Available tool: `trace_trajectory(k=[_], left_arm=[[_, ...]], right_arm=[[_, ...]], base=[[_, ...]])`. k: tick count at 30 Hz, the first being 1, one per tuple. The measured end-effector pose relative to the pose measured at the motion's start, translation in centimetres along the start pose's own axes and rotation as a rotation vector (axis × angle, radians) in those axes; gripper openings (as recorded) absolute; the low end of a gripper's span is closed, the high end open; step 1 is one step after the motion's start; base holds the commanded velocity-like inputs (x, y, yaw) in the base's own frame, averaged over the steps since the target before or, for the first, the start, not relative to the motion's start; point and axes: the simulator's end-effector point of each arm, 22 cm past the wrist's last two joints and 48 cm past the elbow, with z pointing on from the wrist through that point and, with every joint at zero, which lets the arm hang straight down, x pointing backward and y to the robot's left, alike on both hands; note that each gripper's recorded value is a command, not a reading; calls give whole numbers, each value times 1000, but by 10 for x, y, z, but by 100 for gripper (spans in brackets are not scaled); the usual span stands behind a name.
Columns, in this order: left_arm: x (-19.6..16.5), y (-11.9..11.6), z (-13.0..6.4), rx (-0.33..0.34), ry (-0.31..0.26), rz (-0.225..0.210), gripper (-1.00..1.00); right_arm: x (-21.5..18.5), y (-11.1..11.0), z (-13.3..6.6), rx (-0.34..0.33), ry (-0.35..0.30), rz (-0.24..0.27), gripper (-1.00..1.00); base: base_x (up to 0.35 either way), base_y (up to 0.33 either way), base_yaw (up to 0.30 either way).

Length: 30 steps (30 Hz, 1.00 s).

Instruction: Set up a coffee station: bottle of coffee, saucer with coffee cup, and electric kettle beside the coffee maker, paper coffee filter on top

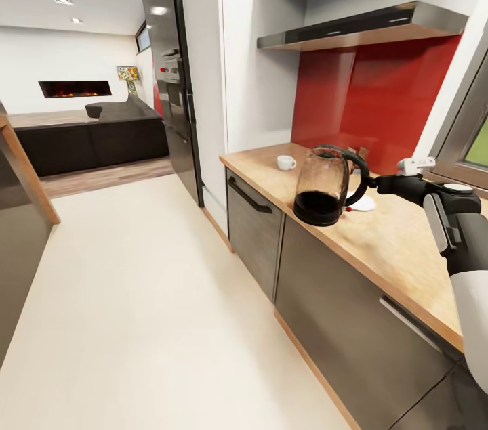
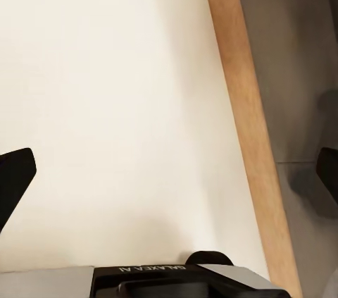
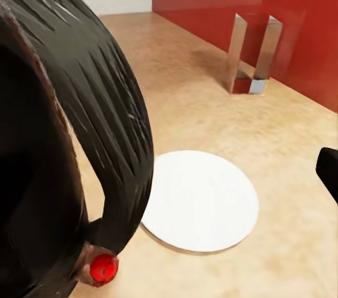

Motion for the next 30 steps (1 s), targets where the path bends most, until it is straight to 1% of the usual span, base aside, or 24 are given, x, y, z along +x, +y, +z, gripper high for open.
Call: trace_trajectory(k=[5,15,22,30], left_arm=[[0,0,0,0,0,0,100],[0,0,0,0,0,0,100],[0,0,0,0,0,0,100],[0,0,0,0,0,0,100]], right_arm=[[0,0,0,0,0,0,100],[0,0,0,0,0,0,100],[0,0,0,1,0,-1,100],[0,-1,0,1,0,-1,100]], base=[[113,0,0],[20,0,0],[104,0,0],[17,0,0]])
